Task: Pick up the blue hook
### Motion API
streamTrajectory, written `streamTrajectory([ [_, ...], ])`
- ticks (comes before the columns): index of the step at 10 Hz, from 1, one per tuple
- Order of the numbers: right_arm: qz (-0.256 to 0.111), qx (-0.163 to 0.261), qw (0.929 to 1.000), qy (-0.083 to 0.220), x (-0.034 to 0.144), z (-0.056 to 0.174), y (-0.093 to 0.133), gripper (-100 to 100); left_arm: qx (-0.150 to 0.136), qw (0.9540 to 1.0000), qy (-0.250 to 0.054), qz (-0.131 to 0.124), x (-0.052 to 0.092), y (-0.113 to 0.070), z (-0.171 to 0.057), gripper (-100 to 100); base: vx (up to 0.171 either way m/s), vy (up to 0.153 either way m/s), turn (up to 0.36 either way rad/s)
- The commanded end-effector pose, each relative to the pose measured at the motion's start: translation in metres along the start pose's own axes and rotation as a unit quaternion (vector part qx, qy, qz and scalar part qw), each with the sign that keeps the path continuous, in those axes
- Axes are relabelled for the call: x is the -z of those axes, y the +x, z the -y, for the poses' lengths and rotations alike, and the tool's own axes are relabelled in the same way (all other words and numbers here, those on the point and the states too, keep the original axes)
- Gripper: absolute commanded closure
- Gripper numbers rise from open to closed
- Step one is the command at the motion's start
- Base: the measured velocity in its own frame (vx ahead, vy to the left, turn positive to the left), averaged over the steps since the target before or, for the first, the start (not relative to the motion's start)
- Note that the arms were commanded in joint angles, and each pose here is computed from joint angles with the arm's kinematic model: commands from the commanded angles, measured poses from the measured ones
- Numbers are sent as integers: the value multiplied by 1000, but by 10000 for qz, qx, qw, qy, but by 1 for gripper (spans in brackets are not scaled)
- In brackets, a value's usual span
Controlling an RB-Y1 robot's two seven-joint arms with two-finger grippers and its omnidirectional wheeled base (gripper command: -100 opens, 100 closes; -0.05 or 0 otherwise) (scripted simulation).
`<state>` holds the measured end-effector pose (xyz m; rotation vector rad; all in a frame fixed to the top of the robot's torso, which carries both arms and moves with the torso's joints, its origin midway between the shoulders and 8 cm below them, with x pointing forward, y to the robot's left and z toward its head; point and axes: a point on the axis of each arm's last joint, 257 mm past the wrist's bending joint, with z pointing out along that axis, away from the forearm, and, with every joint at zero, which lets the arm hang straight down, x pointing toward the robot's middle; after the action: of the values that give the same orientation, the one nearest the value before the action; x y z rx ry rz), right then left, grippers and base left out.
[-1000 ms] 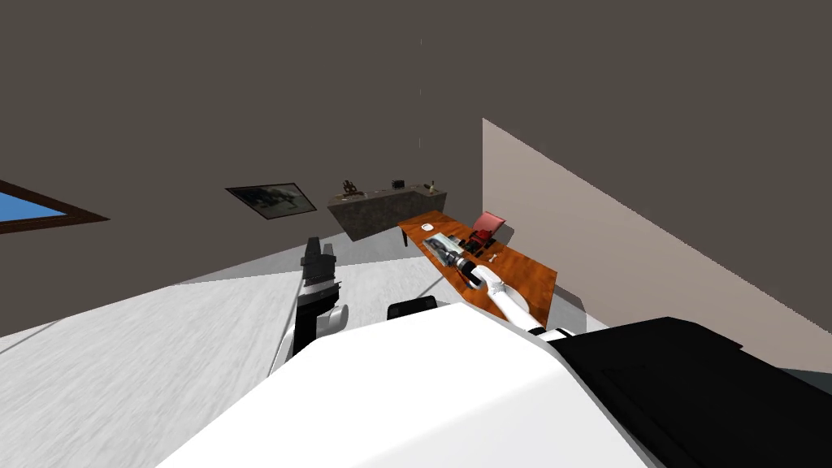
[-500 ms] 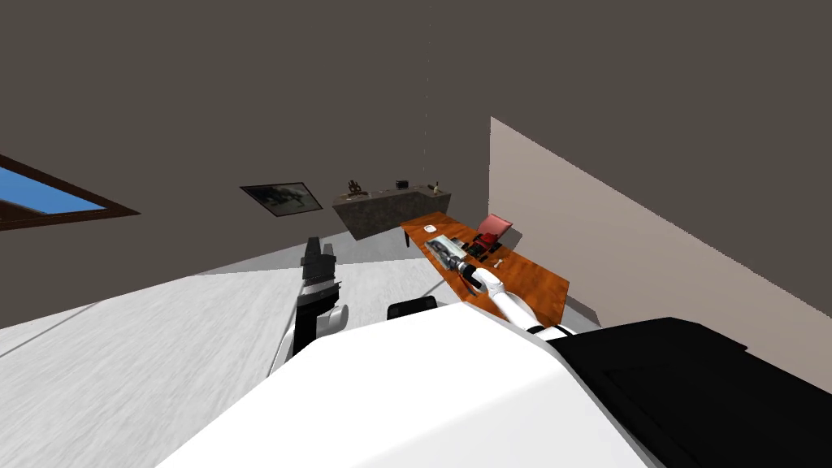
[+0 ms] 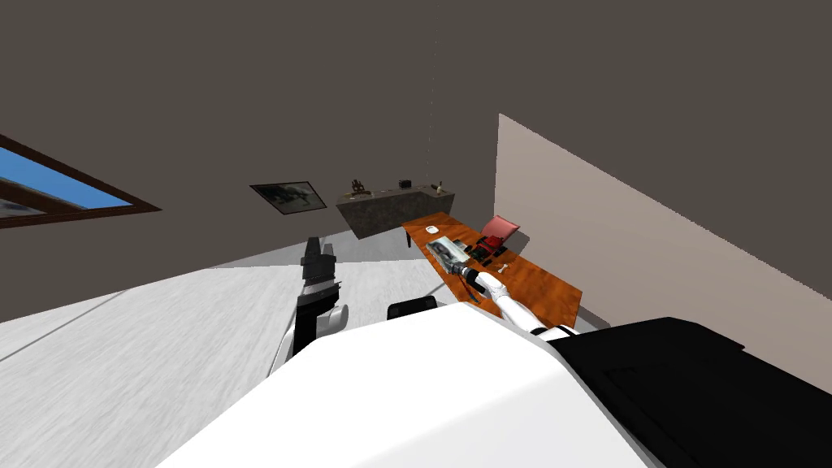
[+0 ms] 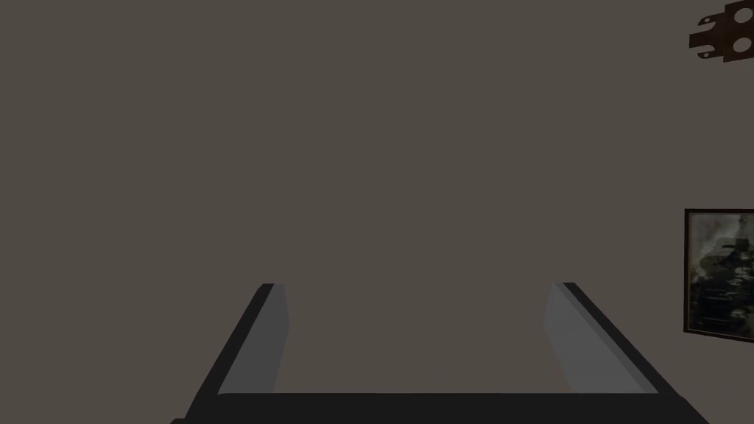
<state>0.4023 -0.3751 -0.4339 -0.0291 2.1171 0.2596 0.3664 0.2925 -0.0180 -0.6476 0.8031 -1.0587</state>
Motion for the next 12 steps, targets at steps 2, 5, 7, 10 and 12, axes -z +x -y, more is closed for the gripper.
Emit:
streamTrajectory([
  [2,-438,227,9986,196,6,21,36,-100,0,10000,0,0,0,0,0,0,45,-51,88],
  [5,-795,341,9956,351,16,37,68,-100,-1,10000,-1,0,0,0,0,0,54,-57,63],
  [7,-1096,461,9919,449,26,49,94,-100,0,10000,0,0,0,0,0,0,22,-33,53],
  [10,-1655,663,9823,578,49,66,143,-100,0,10000,-1,0,0,0,0,0,37,-34,62],
  [12,-1655,663,9823,578,49,66,143,-100,0,10000,-1,0,0,0,0,0,24,-20,13],
])
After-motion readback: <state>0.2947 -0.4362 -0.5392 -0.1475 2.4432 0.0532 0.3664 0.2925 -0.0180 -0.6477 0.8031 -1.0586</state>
